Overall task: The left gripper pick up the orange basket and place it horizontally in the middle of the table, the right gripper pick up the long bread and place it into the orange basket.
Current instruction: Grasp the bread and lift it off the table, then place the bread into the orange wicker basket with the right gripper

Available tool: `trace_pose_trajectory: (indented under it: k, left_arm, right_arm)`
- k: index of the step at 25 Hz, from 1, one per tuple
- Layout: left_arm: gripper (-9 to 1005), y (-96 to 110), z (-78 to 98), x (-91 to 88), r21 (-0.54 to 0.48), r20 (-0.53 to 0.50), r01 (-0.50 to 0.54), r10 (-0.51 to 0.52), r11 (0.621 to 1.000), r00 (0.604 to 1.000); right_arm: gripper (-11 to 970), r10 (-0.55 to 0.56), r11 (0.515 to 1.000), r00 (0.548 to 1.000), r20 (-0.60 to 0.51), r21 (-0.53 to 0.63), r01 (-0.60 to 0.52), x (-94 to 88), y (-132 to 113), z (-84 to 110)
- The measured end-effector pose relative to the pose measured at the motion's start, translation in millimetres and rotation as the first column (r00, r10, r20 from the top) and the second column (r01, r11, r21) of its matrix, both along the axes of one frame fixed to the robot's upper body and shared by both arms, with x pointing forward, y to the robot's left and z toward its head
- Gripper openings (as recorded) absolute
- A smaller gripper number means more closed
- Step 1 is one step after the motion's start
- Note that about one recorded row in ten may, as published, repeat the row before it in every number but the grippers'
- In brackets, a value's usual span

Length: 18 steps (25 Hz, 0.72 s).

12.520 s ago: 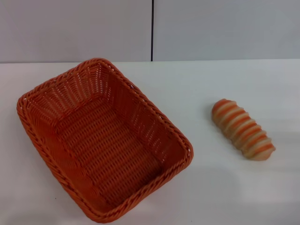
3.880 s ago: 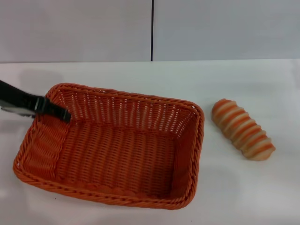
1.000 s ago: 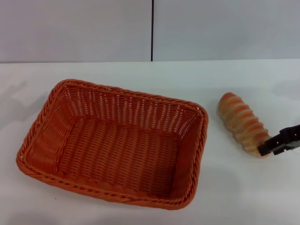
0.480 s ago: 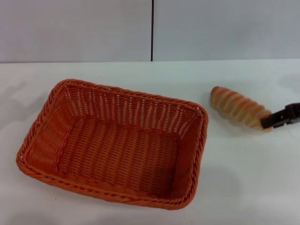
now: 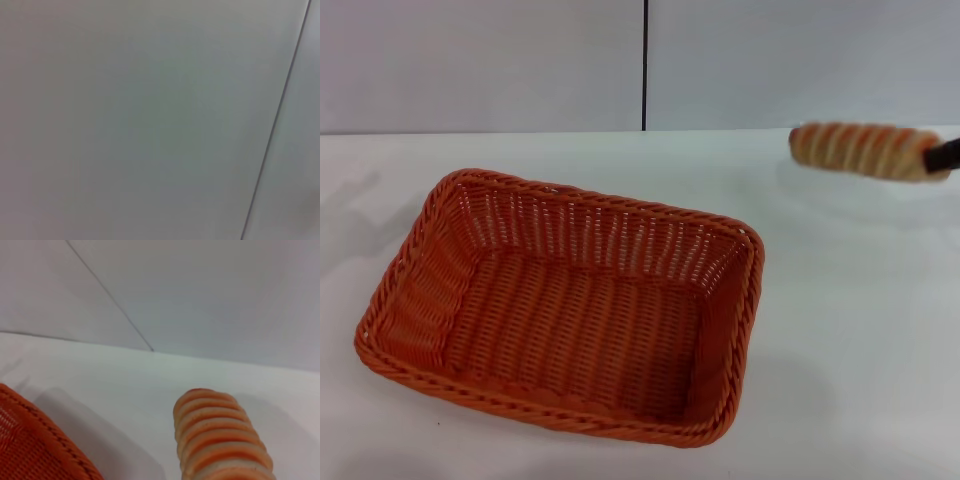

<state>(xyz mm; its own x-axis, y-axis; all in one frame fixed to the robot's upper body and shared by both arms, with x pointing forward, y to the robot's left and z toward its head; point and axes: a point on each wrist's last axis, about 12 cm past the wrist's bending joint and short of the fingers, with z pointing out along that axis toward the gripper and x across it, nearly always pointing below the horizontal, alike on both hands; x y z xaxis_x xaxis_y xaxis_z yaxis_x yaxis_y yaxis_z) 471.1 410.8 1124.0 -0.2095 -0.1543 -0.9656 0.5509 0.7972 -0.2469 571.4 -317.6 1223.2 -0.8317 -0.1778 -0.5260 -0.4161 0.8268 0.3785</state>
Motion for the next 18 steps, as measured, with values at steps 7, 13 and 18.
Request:
trace_pose_trajectory:
  k: [7, 13, 18]
  left_arm:
    - [811, -2.0, -4.7, -1.5, -0.022, -0.010, 0.003, -0.003, 1.000, 1.000]
    - [811, -2.7, -4.6, -0.8, -0.026, -0.010, 0.007, -0.007, 1.000, 1.000]
    - [811, -3.6, -4.5, -0.3, -0.029, -0.007, 0.009, -0.009, 1.000, 1.000]
  right_arm:
    - [267, 0.048, 0.999, 0.992, 0.113, -0.016, -0.046, -7.6, 14.3, 40.0]
    - [225, 0.159, 0.987, 0.974, 0.163, -0.041, -0.155, -12.3, 44.7, 62.6]
    - [159, 0.346, 0.938, 0.923, 0.169, -0.028, -0.347, -18.0, 91.9, 66.3]
